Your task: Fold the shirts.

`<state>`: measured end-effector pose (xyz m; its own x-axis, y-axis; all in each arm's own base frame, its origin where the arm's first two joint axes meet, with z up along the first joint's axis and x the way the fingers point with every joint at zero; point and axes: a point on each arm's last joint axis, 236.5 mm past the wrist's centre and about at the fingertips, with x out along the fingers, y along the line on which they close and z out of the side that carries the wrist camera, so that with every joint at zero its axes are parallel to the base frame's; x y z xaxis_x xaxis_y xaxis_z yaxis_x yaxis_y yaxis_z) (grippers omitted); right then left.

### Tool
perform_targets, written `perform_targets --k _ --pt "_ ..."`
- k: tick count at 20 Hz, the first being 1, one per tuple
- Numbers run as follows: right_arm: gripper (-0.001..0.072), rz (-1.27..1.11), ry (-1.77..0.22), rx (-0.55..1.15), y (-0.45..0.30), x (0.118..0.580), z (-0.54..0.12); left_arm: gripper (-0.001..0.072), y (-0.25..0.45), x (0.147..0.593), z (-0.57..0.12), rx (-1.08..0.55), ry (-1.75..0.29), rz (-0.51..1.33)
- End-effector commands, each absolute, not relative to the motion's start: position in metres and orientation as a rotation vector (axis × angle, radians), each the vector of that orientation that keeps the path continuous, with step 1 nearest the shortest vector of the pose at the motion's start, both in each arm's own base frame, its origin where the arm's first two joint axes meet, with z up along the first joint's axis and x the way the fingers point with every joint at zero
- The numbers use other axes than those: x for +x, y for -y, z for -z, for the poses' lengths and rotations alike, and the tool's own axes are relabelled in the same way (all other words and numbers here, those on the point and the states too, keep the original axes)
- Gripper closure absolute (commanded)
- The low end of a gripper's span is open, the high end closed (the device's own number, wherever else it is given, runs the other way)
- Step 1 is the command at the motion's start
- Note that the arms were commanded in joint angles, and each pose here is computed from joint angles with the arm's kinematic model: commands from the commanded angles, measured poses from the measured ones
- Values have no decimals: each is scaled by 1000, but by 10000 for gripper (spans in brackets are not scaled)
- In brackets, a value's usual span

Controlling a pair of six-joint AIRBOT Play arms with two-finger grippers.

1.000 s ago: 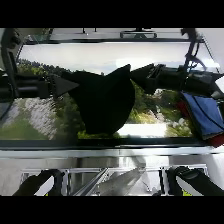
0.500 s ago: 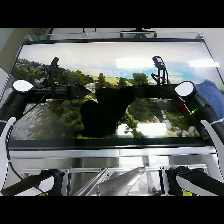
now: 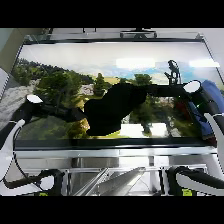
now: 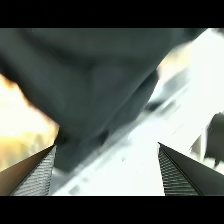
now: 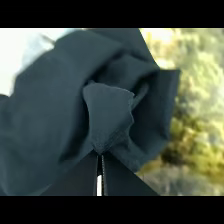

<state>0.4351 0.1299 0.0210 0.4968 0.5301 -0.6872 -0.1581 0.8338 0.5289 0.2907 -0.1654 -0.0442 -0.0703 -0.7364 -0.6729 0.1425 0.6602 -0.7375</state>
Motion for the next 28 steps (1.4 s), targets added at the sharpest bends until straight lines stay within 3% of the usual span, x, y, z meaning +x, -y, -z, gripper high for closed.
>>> perform_targets --k 1,4,8,9,10,12,16,19,21,24,28 --pt "696 -440 -1071 449 -129 425 8 -1 174 249 92 -478 -1579 726" --pt "696 -453 -1093 444 -131 422 14 0 184 229 111 -440 -1612 714" --pt "697 -454 -1093 444 -131 421 14 19 192 244 121 -396 -1536 672" --pt "696 -456 -1096 444 -131 421 14 66 197 249 121 -394 -1513 664" --pt "696 -458 -1100 445 -132 420 14 244 199 251 121 -384 -1502 665" --pt "696 -468 -1113 445 -133 416 14 706 207 250 115 -368 -1505 701" --pt "697 -480 -1102 440 -135 414 5 701 222 260 78 -377 -1495 795" --pt "697 -499 -1003 425 -128 415 -43 701 234 284 -4 -334 -1322 915" --pt "697 -502 -835 404 -114 416 -116 701 225 310 -92 -307 -1091 927" --pt "697 -471 -462 312 -85 393 -264 680 169 334 -257 -227 -639 801" --pt "697 -393 -28 145 -72 311 -405 679 104 290 -407 -67 -245 583"
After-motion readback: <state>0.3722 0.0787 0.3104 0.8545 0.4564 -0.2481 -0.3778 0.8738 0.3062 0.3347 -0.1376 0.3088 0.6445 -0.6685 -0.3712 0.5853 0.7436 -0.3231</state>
